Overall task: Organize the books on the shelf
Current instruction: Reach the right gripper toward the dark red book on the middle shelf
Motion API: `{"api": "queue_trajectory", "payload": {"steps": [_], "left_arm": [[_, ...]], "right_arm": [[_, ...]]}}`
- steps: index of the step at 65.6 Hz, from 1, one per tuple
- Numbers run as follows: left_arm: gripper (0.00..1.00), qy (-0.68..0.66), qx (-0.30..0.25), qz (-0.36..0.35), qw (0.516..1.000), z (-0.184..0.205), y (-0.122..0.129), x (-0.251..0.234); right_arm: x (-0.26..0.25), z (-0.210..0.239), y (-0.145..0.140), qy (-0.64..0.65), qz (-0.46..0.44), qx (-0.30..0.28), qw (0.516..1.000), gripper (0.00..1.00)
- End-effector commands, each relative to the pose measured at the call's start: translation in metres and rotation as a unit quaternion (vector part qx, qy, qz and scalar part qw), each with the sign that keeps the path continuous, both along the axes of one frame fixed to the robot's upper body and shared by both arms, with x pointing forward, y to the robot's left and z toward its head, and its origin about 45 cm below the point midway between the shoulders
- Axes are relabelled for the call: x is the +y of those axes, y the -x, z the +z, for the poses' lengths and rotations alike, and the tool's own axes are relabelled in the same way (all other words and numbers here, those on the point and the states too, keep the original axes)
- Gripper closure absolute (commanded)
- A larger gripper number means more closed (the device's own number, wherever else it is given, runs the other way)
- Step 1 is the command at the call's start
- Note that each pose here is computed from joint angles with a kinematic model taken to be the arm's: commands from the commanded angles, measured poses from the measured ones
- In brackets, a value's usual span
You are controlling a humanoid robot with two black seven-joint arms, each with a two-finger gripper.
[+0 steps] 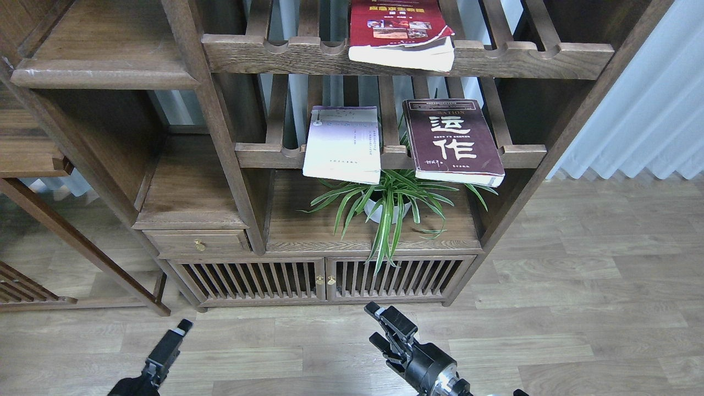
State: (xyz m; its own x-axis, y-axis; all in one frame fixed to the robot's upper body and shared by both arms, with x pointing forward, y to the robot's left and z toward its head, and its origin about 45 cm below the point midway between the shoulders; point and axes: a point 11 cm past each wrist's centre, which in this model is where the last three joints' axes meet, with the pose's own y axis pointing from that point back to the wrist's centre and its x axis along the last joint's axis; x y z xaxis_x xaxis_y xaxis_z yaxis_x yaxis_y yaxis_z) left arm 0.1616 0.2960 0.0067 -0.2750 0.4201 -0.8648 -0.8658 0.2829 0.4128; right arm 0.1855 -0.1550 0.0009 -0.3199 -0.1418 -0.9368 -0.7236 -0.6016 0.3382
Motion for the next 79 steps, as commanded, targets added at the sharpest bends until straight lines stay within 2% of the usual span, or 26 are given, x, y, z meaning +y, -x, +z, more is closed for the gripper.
{"api": "queue_trajectory", "payload": {"steps": [1,26,35,47,62,67,79], "left_arm": [[0.0,0.012,-0.026,-0.01,1.0,0.017,-0.01,-0.005],[0.0,0.014,-0.031,0.0,0.999,0.019,-0.011,-0.005],[0.0,0.016,-0.04,0.014,0.999,0.02,-0.019,-0.004],[0.0,0.016,-0.045,0.025,0.999,0.022,-0.023,0.001],[0.0,0.012,-0.046,0.025,0.999,0.023,-0.024,0.005],[0.0,0.006,-0.044,0.032,0.999,0.021,-0.024,0.011],[0.0,0.0,-0.04,0.041,0.998,0.018,-0.023,0.018]], "right_arm": [[0.0,0.006,-0.007,-0.005,-0.004,-0.011,1.0,0.0],[0.003,0.015,-0.031,0.003,0.011,-0.036,0.999,0.0],[0.004,0.017,-0.032,0.0,0.015,-0.044,0.999,0.0],[0.0,0.019,-0.029,-0.014,0.011,-0.083,0.996,0.0],[0.004,0.014,-0.022,-0.011,0.028,-0.075,0.997,0.0],[0.004,0.017,-0.028,-0.008,0.031,-0.082,0.996,0.0],[-0.006,0.028,-0.065,0.006,0.01,-0.11,0.994,0.0]]}}
